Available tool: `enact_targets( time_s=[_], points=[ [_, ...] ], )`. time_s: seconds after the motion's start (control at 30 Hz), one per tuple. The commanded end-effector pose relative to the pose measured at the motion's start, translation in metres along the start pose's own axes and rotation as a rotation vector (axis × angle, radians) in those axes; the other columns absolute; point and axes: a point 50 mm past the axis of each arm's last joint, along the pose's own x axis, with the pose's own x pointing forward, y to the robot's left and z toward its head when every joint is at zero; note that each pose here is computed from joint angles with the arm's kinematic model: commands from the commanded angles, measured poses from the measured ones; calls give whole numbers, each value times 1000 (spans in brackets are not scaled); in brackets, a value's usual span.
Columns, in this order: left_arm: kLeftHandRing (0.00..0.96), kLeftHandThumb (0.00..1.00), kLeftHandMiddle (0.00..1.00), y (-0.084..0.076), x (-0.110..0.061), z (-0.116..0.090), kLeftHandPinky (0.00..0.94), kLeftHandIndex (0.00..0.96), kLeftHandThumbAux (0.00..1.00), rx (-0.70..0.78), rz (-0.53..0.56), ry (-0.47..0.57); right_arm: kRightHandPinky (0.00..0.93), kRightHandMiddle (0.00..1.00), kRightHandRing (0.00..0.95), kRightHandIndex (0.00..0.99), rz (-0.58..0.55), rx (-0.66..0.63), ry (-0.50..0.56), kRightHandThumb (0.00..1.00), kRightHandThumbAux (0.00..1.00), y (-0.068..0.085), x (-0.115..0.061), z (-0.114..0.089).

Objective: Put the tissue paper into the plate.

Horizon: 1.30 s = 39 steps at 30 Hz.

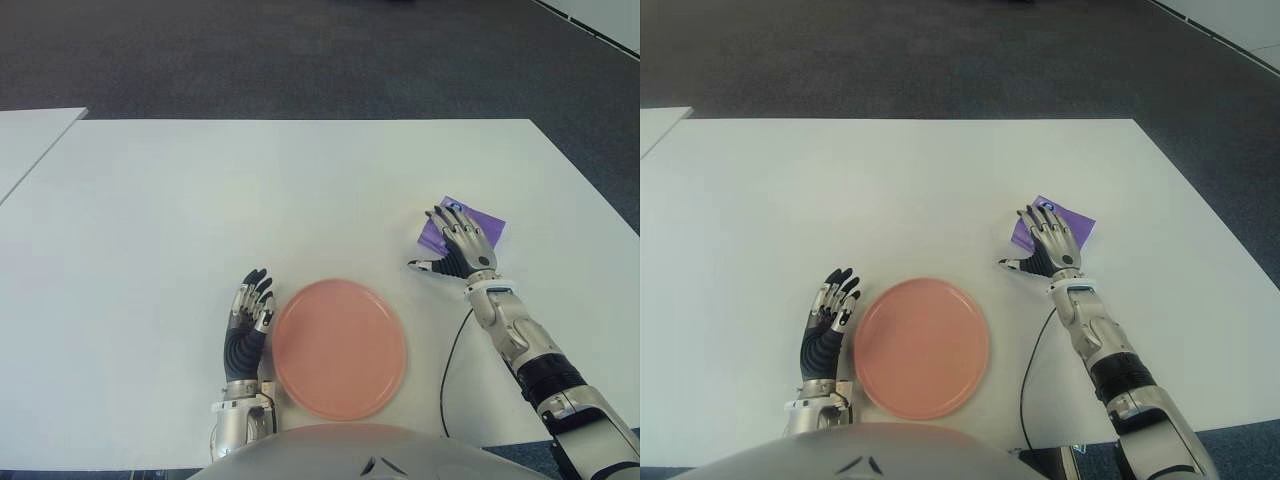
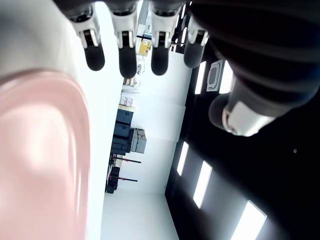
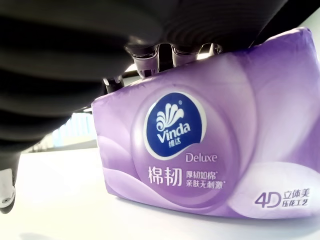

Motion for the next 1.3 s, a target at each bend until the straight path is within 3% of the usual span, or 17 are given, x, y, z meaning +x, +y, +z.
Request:
enact_targets(
  time_s=[0.03,0.4,0.53,0.63,0.87,1.3],
  points=[
    [163,177,153,13,-16,-36,205,147,576,17,78,231,0,25,0,0,125,21,-115,241,488,15,-16,8],
    [161,180,146,17,-18,-36,197,140,585,32,87,232,0,31,0,0,116,11,-320,277,510,6,-25,12],
    [162,178,151,19,-18,-36,204,165,582,29,92,227,0,29,0,0,107,-19,-410,245,515,2,-31,12],
    [158,183,152,21,-18,-36,196,179,580,20,92,231,0,23,0,0,114,-44,-486,206,515,-9,-36,14],
    [153,201,146,24,-18,-36,185,176,575,25,91,235,0,6,0,0,131,-72,-555,141,528,-12,-40,15],
    [147,217,138,29,-19,-35,180,169,592,34,86,237,0,0,0,0,100,-156,-695,207,527,-12,-48,13]
  ],
)
